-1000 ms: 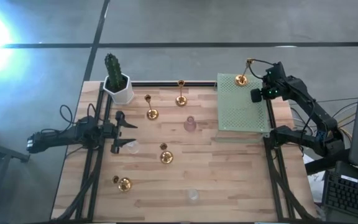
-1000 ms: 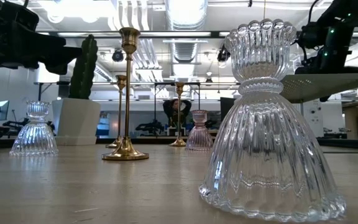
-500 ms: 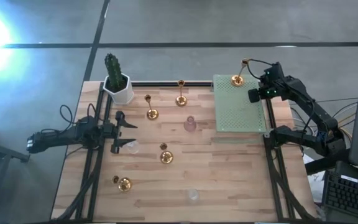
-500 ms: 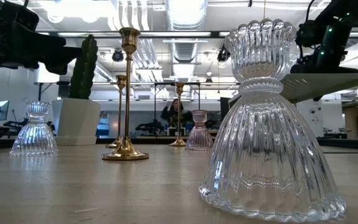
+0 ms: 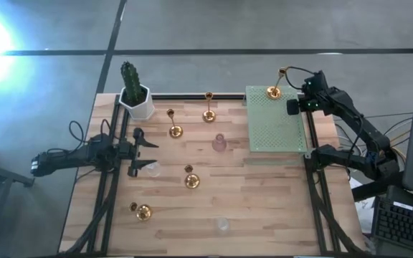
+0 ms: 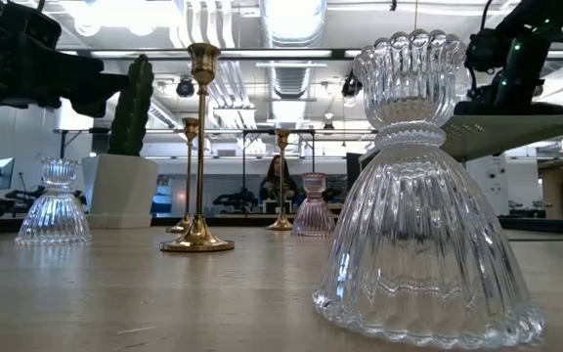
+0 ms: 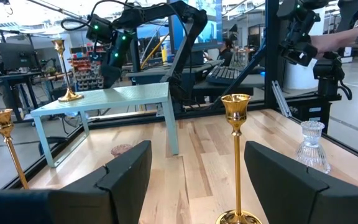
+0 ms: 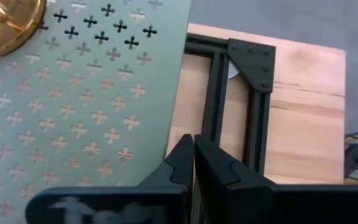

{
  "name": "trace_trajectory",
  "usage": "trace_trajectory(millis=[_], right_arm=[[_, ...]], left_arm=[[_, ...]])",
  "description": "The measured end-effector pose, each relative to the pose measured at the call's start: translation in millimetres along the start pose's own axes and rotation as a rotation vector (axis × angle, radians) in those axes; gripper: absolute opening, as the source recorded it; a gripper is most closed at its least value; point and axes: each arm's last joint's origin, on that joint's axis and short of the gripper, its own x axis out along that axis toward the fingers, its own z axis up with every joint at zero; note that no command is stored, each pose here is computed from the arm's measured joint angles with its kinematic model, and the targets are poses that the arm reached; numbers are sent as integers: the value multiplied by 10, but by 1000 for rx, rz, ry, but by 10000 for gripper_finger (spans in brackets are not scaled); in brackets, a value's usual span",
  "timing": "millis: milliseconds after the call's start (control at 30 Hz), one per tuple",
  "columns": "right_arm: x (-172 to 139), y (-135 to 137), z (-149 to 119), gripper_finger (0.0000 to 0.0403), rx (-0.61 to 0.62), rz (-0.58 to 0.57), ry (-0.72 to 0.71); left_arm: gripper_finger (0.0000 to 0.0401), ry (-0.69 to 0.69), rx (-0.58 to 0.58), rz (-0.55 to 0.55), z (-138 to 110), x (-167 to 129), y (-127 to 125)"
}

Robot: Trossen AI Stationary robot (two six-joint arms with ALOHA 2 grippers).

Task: Pick & Place candle stick holders
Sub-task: Put the bottom transparent glass candle holder on the shelf

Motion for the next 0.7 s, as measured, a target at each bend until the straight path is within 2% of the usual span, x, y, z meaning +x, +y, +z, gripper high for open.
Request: trace_trajectory(millis=[200, 333, 433, 533, 700], right_arm=[[-303, -10, 50, 8, -7, -10, -69], [-708, -80, 24, 8, -7, -120, -126], [-1042, -148, -82, 8, -54, -125, -152], [-1393, -214, -215, 8, -40, -55, -234], [-1899, -359, -526, 8, -16, 192, -425]], left_arm=[[262, 0, 0, 0, -1, 0, 0], [262, 1, 0, -1, -1, 0, 0], [262, 0, 0, 0, 0, 0, 0], [262, 1, 0, 0, -1, 0, 0], [262, 0, 0, 0, 0, 0, 0]])
